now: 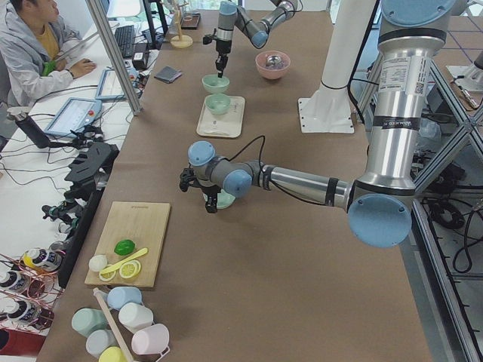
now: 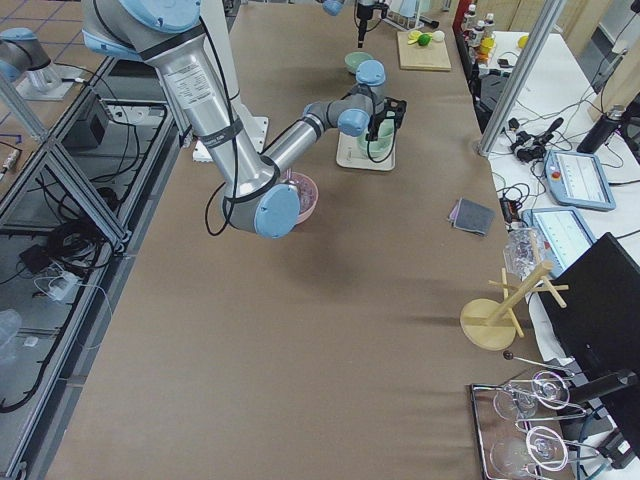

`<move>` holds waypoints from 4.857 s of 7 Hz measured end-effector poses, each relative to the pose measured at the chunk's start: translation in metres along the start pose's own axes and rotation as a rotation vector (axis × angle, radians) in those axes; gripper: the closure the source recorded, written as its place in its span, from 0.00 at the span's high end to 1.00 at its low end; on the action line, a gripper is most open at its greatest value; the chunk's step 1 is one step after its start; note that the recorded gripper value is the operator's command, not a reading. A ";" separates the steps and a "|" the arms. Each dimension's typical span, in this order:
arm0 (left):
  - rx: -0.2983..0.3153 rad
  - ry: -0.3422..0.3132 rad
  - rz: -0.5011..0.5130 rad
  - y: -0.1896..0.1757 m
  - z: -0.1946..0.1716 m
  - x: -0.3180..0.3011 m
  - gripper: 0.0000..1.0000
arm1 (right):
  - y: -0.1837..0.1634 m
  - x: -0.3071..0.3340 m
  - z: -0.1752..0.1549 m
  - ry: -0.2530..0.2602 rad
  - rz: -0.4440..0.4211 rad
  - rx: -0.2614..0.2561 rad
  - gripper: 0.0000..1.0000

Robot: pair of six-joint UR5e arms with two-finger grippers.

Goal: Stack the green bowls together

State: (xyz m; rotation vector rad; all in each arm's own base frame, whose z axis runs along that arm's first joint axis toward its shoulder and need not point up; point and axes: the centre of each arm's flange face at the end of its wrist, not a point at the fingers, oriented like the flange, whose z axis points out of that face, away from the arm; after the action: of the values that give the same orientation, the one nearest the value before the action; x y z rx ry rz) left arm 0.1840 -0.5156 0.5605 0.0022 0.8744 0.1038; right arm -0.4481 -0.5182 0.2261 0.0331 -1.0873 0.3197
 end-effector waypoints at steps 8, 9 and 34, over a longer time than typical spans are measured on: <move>-0.006 0.003 -0.010 -0.008 0.007 0.009 0.85 | 0.025 -0.019 0.046 0.038 0.021 0.014 1.00; -0.006 0.004 -0.010 -0.008 0.007 0.010 0.85 | 0.020 -0.019 0.042 0.034 0.026 0.020 1.00; 0.011 0.164 -0.186 -0.073 -0.024 0.520 0.00 | -0.137 0.381 -0.148 0.165 -0.253 -0.035 1.00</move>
State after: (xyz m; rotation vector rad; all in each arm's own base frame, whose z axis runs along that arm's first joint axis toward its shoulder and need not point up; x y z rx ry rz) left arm 0.5036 -0.5414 0.1439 -0.0784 1.0348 -0.0758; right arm -0.1215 -0.5310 0.5077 0.1105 -0.9123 0.0744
